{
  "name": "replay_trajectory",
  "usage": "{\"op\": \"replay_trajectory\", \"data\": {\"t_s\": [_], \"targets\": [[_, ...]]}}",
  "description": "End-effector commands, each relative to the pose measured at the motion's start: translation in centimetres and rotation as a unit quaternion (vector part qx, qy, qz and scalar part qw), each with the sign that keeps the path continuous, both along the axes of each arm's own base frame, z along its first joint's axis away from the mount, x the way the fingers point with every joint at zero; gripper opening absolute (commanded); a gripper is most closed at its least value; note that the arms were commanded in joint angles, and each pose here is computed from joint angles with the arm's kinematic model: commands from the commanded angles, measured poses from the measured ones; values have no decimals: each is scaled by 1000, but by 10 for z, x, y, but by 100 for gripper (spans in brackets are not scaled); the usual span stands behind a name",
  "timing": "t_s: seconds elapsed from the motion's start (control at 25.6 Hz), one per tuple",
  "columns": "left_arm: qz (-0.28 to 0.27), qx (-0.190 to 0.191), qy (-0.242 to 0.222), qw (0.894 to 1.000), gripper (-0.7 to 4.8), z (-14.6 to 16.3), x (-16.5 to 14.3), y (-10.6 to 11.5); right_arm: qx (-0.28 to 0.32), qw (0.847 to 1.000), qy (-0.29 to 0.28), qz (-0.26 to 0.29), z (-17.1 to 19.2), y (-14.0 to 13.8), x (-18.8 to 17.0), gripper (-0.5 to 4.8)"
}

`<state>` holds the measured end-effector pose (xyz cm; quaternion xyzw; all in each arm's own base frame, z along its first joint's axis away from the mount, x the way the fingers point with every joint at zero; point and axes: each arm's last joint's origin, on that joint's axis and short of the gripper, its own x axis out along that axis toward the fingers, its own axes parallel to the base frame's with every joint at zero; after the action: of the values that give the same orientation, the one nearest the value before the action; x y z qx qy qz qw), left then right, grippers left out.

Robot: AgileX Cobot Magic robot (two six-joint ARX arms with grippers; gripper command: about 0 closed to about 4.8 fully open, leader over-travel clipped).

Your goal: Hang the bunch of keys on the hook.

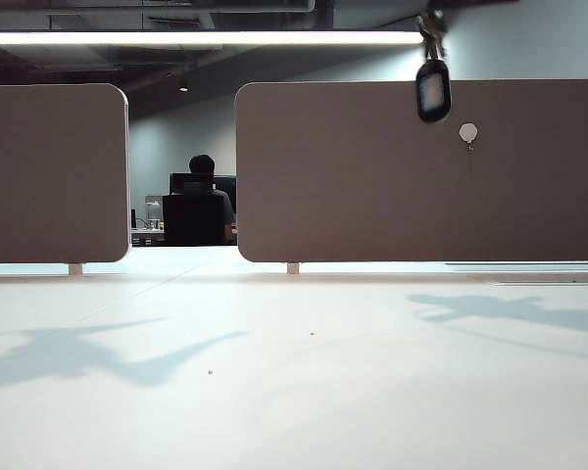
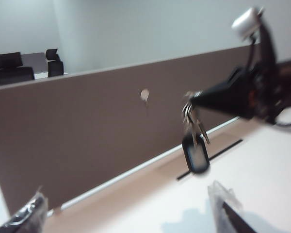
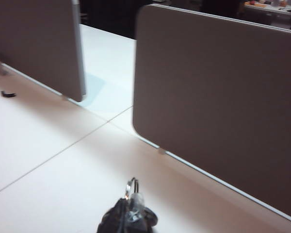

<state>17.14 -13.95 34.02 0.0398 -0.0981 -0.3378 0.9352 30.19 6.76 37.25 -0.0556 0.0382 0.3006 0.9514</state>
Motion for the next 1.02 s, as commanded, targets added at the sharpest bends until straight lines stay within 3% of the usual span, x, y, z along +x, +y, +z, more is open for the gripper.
{"op": "replay_trajectory", "data": {"t_s": [0.04,0.31,0.66,1.02], "targets": [[-15,-1,-4,1000,479,18,17,-15,9,1000,-19,-7,6,-12,24,-6],[-14,18,20,1000,479,39,63,-51,10,999,-19,-37,6,-49,80,-6],[-7,29,56,998,479,38,120,-90,21,996,-32,-86,5,-95,146,-6],[-7,21,52,998,479,48,157,-111,44,993,-40,-105,-5,-109,193,-6]]}}
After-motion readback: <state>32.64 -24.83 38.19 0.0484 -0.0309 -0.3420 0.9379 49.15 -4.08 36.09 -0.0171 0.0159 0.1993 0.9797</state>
